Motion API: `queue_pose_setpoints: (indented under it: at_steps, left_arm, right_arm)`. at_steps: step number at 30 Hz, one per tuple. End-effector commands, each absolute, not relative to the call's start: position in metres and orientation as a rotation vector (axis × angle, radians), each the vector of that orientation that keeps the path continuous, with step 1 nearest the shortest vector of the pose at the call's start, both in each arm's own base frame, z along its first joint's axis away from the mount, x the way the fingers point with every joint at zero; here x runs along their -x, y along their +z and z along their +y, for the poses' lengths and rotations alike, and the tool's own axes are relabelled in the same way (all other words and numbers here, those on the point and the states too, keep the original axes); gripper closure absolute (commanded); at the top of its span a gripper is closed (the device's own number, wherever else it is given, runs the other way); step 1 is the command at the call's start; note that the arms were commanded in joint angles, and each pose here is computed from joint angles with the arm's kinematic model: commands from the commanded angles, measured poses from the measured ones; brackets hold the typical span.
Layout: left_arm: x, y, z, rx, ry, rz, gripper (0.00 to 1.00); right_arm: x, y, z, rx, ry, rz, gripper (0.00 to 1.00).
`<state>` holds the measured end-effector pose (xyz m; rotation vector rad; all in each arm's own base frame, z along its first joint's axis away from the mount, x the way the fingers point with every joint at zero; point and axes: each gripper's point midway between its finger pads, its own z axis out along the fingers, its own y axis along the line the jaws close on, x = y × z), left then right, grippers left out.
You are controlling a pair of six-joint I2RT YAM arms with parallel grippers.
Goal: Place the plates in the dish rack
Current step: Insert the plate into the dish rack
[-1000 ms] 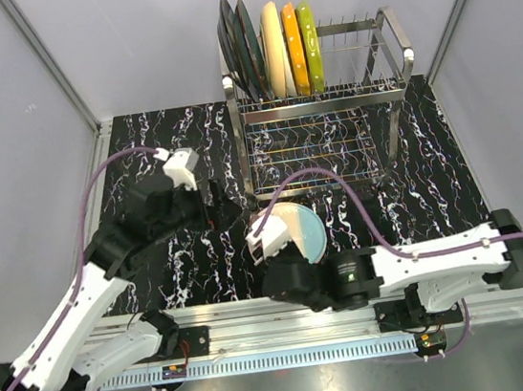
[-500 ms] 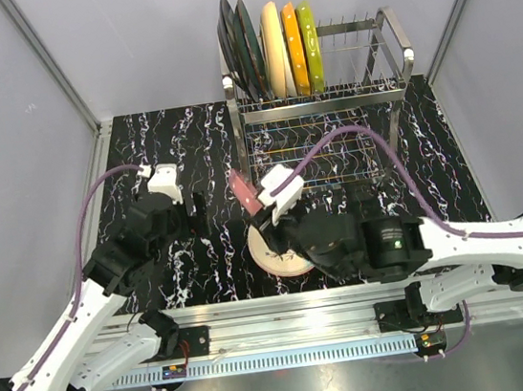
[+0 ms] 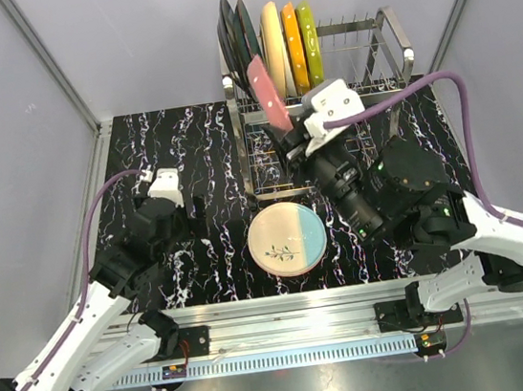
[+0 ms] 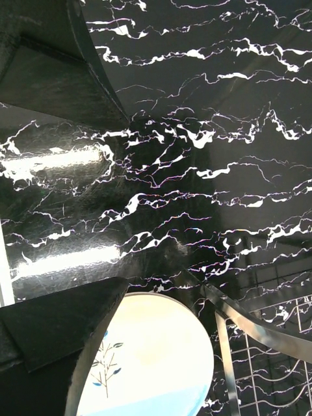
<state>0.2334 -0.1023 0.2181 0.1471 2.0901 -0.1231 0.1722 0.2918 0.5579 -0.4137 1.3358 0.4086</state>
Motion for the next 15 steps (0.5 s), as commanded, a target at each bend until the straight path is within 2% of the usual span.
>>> queue_pose_setpoints:
  at_steps: [1, 5, 10, 15]
  left_arm:
    - [-0.246, 0.231, -0.103, -0.119, -0.126, 2.025, 0.01]
    - [-0.245, 0.229, -0.103, -0.12, -0.131, 2.028, 0.01]
    - [-0.244, 0.229, -0.101, -0.117, -0.136, 2.018, 0.01]
    - [-0.243, 0.231, -0.1, -0.111, -0.136, 2.011, 0.01]
  right_arm:
    - [-0.195, 0.619, 0.242, 0.227, 0.347, 1.232, 1.0]
    - [-0.22, 0.628, 0.222, 0.213, 0.235, 1.242, 1.0]
    - [-0.242, 0.658, 0.166, 0.096, 0.209, 1.18, 1.0]
    - [-0.258, 0.661, 0.151, 0.091, 0.198, 1.181, 1.0]
